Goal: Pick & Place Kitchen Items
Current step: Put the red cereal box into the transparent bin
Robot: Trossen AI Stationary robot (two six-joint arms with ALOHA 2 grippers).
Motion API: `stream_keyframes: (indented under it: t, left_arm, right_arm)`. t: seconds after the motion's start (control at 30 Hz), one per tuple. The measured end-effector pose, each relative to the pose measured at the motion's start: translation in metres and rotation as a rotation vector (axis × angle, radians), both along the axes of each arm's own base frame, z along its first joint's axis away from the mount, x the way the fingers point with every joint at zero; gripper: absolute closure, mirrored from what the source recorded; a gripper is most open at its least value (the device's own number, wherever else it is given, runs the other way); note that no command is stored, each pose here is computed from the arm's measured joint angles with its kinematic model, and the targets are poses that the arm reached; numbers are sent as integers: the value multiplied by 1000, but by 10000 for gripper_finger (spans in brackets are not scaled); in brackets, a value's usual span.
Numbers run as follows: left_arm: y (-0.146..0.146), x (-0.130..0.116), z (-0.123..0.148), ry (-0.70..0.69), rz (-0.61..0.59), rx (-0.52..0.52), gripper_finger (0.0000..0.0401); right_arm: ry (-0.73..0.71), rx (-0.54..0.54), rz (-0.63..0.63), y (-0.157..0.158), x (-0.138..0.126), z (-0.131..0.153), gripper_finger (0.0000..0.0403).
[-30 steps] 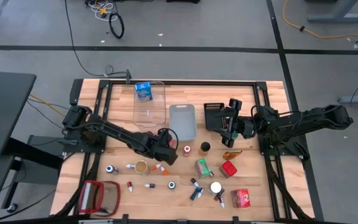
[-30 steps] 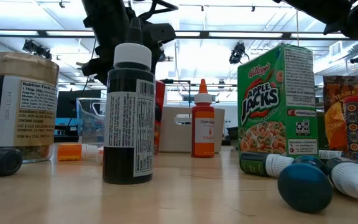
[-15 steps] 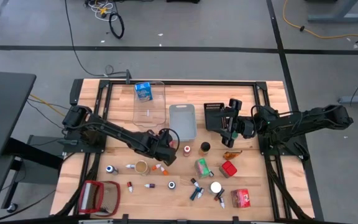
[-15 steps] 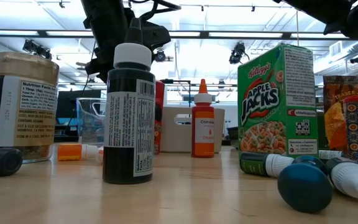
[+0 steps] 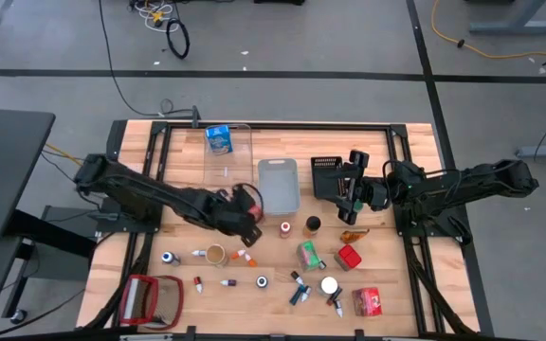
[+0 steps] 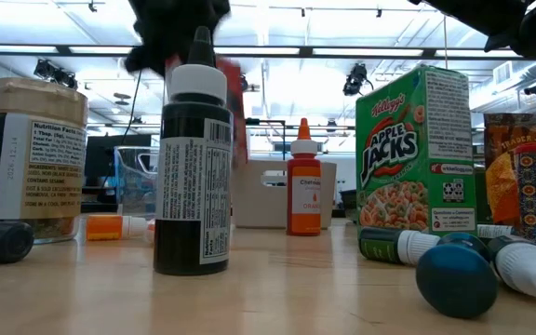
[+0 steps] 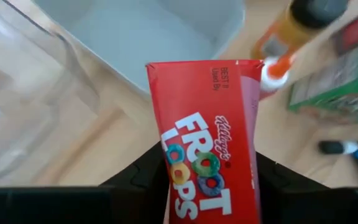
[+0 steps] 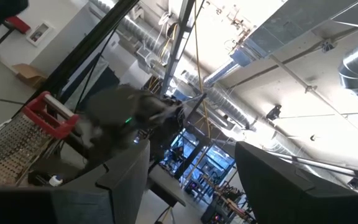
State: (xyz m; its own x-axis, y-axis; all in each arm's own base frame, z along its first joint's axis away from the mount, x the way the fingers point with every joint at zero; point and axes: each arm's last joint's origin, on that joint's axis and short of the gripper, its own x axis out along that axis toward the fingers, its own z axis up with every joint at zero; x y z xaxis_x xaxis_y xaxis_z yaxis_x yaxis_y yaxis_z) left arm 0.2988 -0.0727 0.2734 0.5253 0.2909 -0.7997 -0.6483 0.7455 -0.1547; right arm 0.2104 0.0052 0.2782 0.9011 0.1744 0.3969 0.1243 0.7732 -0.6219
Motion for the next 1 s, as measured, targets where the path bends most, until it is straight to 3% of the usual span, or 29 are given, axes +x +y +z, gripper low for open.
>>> stream_keyframes:
  t: [0.2, 0.4, 0.57, 0.67, 0.77, 1.0]
  left_arm:
    - [25, -41, 43, -60, 56, 84, 253]
    - [61, -66, 72, -104, 55, 209, 257]
    - [92, -71, 76, 18, -13, 376, 251]
    - [110, -71, 73, 128, -114, 446, 251]
    - [129, -70, 67, 199, -188, 422, 251]
    - [170, -69, 55, 244, -137, 326, 250]
  right_arm:
    - [3, -2, -1, 0, 0, 0, 153]
    - [1, -3, -1, 0, 0, 0, 153]
    - [0, -4, -2, 0, 0, 0, 153]
    - [0, -4, -1, 0, 0, 0, 153]
    - [0, -5, -2, 0, 0, 0, 153]
    - [13, -17, -8, 0, 1, -2, 153]
